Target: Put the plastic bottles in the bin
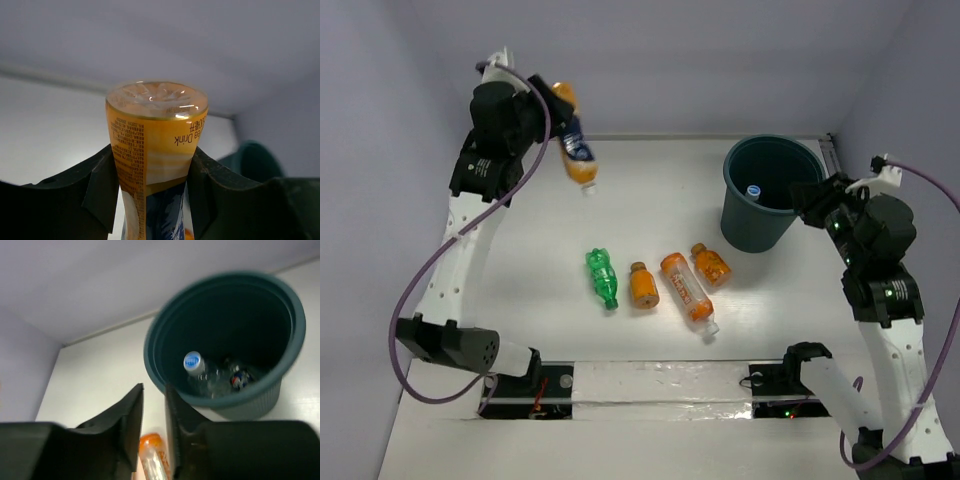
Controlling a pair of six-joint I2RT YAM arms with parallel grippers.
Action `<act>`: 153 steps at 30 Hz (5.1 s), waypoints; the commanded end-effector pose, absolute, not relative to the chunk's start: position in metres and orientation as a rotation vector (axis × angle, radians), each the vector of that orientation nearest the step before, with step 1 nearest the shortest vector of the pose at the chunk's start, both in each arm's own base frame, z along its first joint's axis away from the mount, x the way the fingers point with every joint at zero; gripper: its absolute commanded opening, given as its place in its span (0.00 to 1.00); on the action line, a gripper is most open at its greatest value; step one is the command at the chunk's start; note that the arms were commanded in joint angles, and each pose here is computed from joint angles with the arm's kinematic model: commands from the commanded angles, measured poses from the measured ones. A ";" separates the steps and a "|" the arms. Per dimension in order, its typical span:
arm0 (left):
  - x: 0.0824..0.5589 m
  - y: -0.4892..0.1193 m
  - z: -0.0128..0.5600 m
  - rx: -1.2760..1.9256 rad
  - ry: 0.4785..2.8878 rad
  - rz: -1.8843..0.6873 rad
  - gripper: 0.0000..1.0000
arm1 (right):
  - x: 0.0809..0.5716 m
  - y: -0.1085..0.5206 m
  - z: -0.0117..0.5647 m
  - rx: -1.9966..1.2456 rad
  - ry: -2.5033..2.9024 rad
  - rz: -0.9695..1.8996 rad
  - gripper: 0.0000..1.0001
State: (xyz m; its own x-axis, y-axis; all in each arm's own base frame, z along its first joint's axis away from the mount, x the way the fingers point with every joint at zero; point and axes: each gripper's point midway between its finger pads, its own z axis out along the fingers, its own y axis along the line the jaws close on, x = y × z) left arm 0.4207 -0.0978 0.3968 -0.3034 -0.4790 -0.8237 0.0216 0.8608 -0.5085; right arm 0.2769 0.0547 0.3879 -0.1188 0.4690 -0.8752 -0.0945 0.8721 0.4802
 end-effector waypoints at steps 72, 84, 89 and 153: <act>0.258 -0.138 0.189 -0.527 2.239 -0.560 0.78 | 0.270 0.248 0.170 -0.372 2.387 0.525 0.85; 0.236 -0.132 0.133 -0.591 2.368 -0.600 0.93 | 0.302 0.273 0.105 -0.537 2.513 0.409 0.88; 0.237 -0.128 0.127 -0.595 2.375 -0.592 0.93 | 0.308 0.284 0.076 -0.554 2.566 0.417 0.85; 0.280 -0.145 0.040 -0.476 2.564 -0.538 0.90 | 0.407 0.047 0.429 0.423 1.595 0.213 0.81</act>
